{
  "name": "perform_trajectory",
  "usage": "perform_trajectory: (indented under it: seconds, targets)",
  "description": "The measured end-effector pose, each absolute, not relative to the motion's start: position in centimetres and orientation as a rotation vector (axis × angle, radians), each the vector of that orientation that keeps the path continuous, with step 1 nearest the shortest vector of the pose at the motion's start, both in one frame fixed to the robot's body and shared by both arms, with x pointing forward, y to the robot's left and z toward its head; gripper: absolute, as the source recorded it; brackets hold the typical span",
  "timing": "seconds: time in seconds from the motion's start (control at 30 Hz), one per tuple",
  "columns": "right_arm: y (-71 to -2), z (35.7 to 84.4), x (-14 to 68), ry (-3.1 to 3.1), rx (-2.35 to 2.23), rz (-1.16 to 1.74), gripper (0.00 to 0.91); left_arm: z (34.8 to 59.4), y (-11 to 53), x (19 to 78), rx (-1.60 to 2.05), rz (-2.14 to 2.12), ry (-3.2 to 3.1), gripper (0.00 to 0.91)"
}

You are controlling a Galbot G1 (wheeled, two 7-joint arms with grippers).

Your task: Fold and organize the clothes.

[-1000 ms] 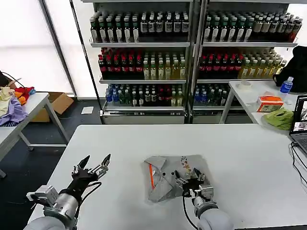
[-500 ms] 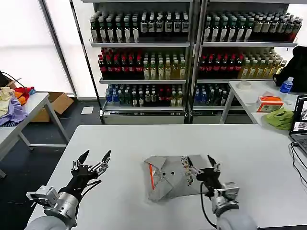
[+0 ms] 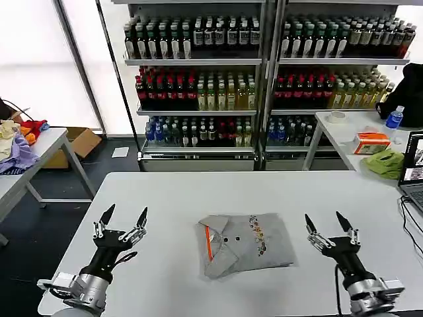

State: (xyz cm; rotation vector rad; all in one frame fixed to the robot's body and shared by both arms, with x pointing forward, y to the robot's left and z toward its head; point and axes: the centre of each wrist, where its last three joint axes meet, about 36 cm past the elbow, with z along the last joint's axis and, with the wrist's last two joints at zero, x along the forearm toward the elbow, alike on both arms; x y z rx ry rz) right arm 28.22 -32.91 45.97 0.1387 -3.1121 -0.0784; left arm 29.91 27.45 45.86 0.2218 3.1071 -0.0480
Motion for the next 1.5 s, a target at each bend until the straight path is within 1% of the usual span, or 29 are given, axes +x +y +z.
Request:
perform_trajectory:
  seconds: [0.3, 0.63, 0.93, 1.1, 1.37, 1.5]
  targets:
    - [-34.1, 45.7, 26.6, -3.103, 0.164, -0.096, 0.907, 44.5, 28.4, 29.4, 0.166, -0.026, 3.073, 0.907]
    - [-35.1, 44.6, 25.9, -3.09, 0.195, -0.095, 0.907, 44.5, 29.7, 28.9, 0.148, 0.047, 3.043, 0.907]
    - [-36.2, 43.7, 25.3, -3.109, 0.155, -0.125, 0.907, 43.7, 30.4, 28.4, 0.165, 0.075, 3.053, 0.907]
    - [-36.5, 43.8, 25.2, -3.131, 0.139, -0.161, 0.907, 43.9, 30.8, 28.3, 0.176, 0.097, 3.045, 0.907]
    - [-36.6, 43.5, 24.8, -3.142, 0.126, -0.181, 0.907, 45.1, 30.7, 28.1, 0.216, 0.122, 3.051, 0.907]
    - [-36.7, 43.5, 24.8, -3.15, 0.127, -0.182, 0.907, 45.1, 30.6, 28.1, 0.228, 0.139, 3.063, 0.907]
